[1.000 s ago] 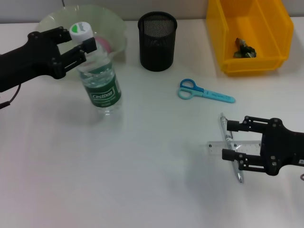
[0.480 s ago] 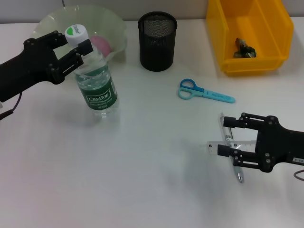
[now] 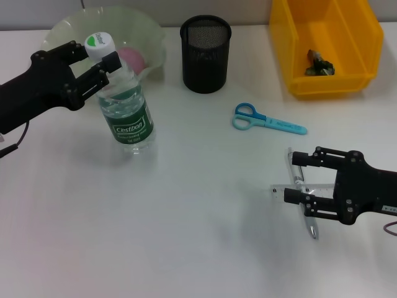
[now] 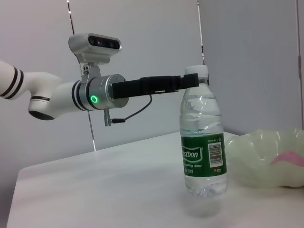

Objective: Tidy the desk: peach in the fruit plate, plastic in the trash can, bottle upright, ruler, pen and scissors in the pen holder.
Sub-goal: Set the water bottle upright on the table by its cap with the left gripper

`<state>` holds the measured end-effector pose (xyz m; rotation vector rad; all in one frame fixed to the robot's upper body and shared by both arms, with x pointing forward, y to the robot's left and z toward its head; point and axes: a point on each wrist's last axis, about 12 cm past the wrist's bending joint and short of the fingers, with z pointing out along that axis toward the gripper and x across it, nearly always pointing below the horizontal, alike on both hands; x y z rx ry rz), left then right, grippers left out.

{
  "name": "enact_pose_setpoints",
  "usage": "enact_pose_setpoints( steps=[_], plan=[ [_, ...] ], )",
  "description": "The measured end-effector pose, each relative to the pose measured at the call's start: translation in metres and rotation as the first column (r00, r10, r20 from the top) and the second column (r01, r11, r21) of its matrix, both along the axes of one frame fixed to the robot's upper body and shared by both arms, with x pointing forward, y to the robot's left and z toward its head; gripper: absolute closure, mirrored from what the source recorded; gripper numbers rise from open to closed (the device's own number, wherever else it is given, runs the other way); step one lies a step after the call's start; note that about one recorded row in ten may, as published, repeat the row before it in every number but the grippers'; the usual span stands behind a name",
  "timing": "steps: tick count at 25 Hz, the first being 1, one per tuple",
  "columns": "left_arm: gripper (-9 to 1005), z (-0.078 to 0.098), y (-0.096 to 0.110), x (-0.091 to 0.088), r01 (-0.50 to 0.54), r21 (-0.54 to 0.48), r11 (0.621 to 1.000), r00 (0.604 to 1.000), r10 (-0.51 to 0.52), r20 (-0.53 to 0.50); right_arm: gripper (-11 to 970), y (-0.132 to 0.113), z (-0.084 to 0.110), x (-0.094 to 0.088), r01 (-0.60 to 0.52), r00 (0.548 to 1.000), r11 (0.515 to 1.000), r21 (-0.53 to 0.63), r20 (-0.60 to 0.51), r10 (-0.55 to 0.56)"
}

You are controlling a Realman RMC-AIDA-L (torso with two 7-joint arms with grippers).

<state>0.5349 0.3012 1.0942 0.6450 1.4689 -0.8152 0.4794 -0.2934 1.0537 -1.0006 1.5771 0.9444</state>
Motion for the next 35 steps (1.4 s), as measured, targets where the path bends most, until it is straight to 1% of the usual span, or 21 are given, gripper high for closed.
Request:
enact_pose_setpoints(
  steps=[8,13,15,17,21,22,25,26,30,35],
  plan=[
    [564,-0.003,0.001,-0.001,-0.010,0.010,1.000,1.000,0.010,-0.007,259,0.000,0.000,-0.001,0.001,1.000,1.000,0.000,-0.001,-0.001],
    [564,-0.007,0.011,-0.007,-0.044,0.027,0.999,0.999,0.045,-0.009,259,-0.001,-0.001,-0.002,0.003,1.000,1.000,0.000,-0.003,-0.003],
    [563,-0.009,0.019,-0.009,-0.075,0.043,0.996,0.997,0.076,-0.010,259,-0.001,-0.001,-0.001,0.003,1.000,1.000,0.000,-0.003,-0.003],
    [563,-0.010,0.022,-0.010,-0.091,0.050,0.995,0.996,0.092,-0.012,259,-0.001,-0.001,-0.002,0.003,1.000,1.000,0.001,-0.003,-0.003],
    [563,-0.014,0.037,-0.012,-0.185,0.080,0.980,0.983,0.186,-0.001,259,0.000,-0.001,-0.002,0.003,1.000,1.000,0.002,-0.003,-0.003],
    [563,-0.014,0.037,-0.012,-0.185,0.080,0.980,0.983,0.186,-0.001,259,0.000,-0.001,-0.002,0.003,1.000,1.000,0.002,-0.003,-0.003],
    [563,-0.018,0.041,-0.010,-0.236,0.103,0.966,0.971,0.238,0.000,259,0.000,-0.001,-0.002,0.003,1.000,1.000,0.003,-0.003,-0.003],
    [563,-0.018,0.041,-0.010,-0.236,0.103,0.966,0.971,0.238,0.000,259,0.000,-0.001,-0.002,0.003,1.000,1.000,0.003,-0.003,-0.003],
    [564,-0.021,0.043,-0.007,-0.288,0.122,0.950,0.957,0.290,0.004,259,0.000,0.000,-0.002,0.007,1.000,1.000,0.012,-0.002,-0.007],
    [564,-0.023,0.044,-0.004,-0.331,0.117,0.936,0.943,0.331,0.021,259,-0.001,0.000,-0.002,0.009,1.000,1.000,0.016,-0.004,-0.009]
  ],
)
